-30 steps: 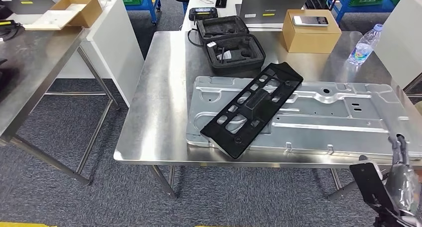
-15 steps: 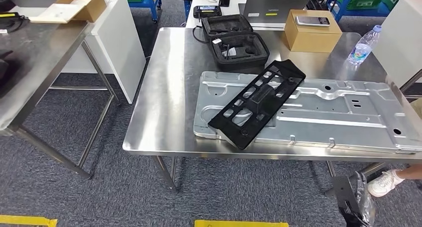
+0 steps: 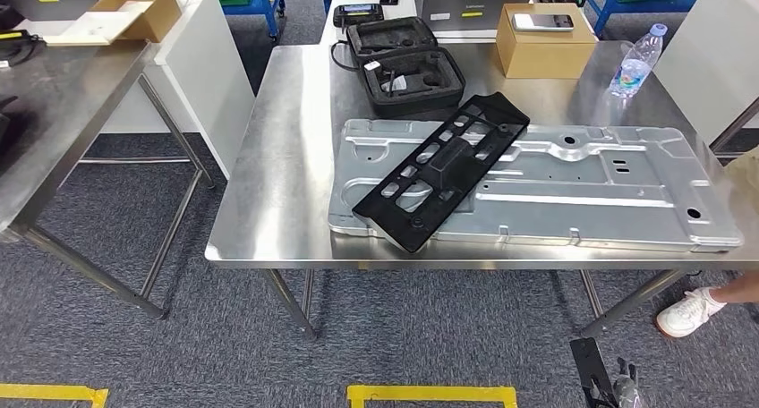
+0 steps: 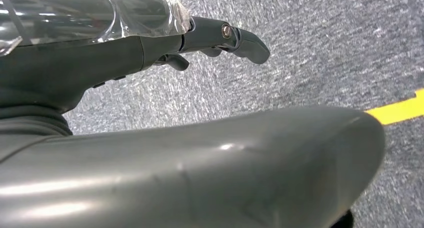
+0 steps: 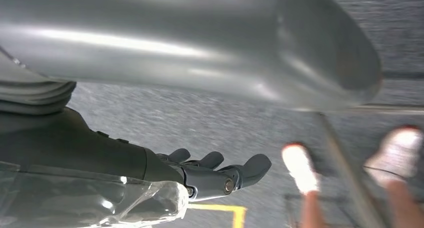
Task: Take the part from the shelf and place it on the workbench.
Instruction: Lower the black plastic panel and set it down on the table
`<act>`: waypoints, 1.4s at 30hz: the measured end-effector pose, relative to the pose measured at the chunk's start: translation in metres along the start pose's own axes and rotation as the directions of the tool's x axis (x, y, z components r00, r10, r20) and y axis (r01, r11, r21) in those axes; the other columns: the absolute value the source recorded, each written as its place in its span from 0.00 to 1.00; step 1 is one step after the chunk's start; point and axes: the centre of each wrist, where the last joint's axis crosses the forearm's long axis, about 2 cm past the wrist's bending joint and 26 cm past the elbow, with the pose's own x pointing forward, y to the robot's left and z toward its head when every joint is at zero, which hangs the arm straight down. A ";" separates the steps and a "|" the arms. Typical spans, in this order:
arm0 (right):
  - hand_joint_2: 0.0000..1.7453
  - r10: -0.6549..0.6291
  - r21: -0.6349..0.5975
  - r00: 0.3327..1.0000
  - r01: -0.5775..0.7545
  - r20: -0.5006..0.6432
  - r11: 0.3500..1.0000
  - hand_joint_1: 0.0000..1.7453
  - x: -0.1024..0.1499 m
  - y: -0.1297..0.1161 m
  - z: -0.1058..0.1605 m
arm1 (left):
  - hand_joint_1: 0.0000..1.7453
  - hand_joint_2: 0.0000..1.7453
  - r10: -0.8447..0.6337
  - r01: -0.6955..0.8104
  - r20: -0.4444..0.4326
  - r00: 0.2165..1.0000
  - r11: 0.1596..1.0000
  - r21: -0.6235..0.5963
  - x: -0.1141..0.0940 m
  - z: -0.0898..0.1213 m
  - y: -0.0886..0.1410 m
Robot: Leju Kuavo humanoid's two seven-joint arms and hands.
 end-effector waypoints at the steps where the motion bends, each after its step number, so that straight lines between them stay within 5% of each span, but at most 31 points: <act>1: 0.00 0.000 0.013 1.000 0.000 -0.024 1.000 0.00 -0.002 0.003 0.002 | 0.00 0.00 -0.001 0.001 0.001 1.000 1.000 0.000 0.000 0.000 0.000; 20: 0.00 0.026 0.314 0.944 0.083 -0.328 0.946 0.00 -0.010 0.062 0.040 | 0.00 0.00 -0.016 0.016 0.002 1.000 1.000 0.000 0.004 -0.001 0.001; 42: 0.00 0.090 0.446 0.935 0.078 -0.343 0.892 0.00 0.003 0.099 0.067 | 0.00 0.00 -0.017 0.018 -0.045 0.999 1.000 0.008 0.000 -0.002 0.006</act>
